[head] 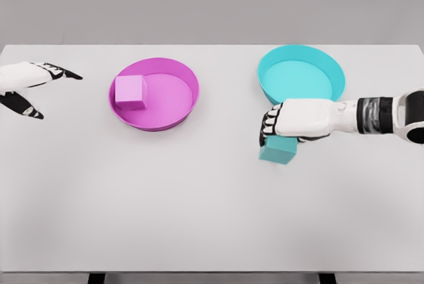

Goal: Place the blocks in the corresponding plates according to their colors

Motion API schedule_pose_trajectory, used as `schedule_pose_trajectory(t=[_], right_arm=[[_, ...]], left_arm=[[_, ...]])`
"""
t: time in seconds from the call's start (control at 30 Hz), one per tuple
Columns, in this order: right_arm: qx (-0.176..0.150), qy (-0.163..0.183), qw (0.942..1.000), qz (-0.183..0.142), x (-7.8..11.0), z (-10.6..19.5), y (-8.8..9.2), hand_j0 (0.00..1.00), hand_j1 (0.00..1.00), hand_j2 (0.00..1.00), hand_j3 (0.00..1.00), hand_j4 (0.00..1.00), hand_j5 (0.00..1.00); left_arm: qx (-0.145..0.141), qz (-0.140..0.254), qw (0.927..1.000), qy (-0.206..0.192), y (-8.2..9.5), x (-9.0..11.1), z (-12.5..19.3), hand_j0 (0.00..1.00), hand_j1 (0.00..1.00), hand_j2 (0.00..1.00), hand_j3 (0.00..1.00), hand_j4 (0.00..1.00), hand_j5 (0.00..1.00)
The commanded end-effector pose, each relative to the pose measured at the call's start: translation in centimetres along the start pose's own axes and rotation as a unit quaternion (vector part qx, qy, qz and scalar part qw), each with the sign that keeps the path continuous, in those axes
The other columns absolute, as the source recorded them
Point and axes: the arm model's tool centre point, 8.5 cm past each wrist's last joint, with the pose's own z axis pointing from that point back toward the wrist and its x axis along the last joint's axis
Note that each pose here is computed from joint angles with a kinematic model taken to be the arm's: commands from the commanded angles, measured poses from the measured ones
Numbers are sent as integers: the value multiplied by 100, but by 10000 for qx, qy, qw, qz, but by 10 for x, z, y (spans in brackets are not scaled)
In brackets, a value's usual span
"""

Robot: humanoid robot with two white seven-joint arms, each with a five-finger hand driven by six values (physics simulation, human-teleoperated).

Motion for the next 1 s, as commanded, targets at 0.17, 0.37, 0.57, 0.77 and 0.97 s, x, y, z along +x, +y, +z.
schedule_pose_trajectory(t=[0.17,0.37,0.57,0.77,0.97], right_arm=[[-124,114,9998,-79,-12,1,-10,58,58,58,58,58,58],[-244,304,9991,-180,-31,3,-21,58,58,58,58,58,58],[-281,502,9982,-197,-47,4,-28,58,58,58,58,58,58],[-338,685,9968,-238,-64,2,-37,58,58,58,58,58,58],[-316,971,9942,-340,-83,12,-36,58,58,58,58,58,58]], left_arm=[[37,238,9995,183,-5,-14,6,100,100,100,100,100,100],[39,249,9995,184,-5,-14,5,100,100,100,100,100,100],[25,259,9995,154,-7,-13,3,100,100,100,100,100,100],[23,258,9996,143,-8,-12,2,100,100,100,100,100,100],[21,265,9996,120,-8,-11,-1,100,100,100,100,100,100]])
